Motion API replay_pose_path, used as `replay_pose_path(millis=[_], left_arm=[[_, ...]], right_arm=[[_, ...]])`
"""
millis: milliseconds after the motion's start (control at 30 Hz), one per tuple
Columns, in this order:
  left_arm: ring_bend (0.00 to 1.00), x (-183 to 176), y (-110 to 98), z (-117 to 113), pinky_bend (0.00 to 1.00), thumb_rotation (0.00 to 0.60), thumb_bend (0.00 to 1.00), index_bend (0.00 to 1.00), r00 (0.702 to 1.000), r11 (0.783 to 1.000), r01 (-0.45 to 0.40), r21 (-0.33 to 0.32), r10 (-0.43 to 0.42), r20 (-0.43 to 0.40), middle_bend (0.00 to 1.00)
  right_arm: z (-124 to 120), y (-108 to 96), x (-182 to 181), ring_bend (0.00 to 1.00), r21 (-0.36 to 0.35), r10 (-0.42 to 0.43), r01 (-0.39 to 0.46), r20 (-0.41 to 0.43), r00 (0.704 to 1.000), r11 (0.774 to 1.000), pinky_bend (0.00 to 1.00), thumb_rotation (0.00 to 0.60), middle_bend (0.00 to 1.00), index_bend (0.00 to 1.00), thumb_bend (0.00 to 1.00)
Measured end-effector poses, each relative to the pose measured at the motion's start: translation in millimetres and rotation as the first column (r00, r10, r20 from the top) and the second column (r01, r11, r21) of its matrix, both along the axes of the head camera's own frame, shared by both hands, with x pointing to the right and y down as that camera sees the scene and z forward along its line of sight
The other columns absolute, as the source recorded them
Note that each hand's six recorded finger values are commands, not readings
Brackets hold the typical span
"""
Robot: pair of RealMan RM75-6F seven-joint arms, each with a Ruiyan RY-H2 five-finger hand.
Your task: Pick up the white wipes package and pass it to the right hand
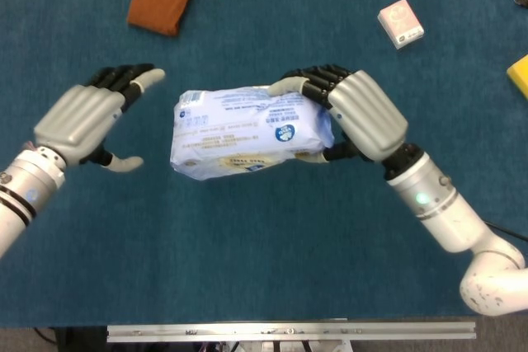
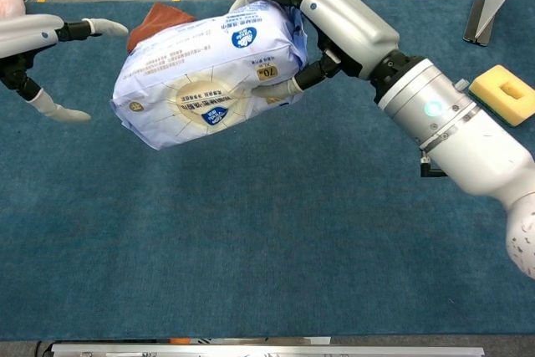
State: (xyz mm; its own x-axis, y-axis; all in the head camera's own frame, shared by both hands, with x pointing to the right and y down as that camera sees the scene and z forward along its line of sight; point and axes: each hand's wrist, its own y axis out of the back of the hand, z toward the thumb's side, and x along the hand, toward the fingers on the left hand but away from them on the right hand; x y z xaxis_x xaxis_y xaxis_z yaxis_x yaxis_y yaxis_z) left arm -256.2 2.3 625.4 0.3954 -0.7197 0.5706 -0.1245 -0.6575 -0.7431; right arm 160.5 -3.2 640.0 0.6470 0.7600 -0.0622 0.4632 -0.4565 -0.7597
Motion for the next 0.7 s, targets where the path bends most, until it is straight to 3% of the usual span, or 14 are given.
replay_pose_path(millis=[133, 333, 700], left_arm=[[0.0, -13.1, -5.5, -5.4, 0.06, 0.6, 0.17, 0.0, 0.999, 0.999, 0.018, 0.05, -0.02, 0.05, 0.0], [0.0, -26.2, -6.1, -11.5, 0.06, 0.6, 0.17, 0.0, 0.996, 0.995, 0.07, 0.066, -0.074, 0.059, 0.0], [0.0, -31.6, -7.9, -15.0, 0.06, 0.6, 0.17, 0.0, 0.994, 0.993, 0.093, 0.077, -0.098, 0.056, 0.0]], right_arm=[[-5.9, 3.7, 5.5, 0.66, 0.01, -0.003, 0.003, 0.01, 1.0, 1.0, 0.78, 0.6, 0.58, 0.63, 0.6], [-18.6, 8.9, 13.4, 0.66, 0.039, -0.015, 0.014, 0.009, 1.0, 0.999, 0.78, 0.6, 0.58, 0.63, 0.6], [-30.2, 13.6, 30.1, 0.67, 0.062, -0.008, 0.01, -0.026, 1.0, 0.998, 0.78, 0.6, 0.58, 0.63, 0.6]])
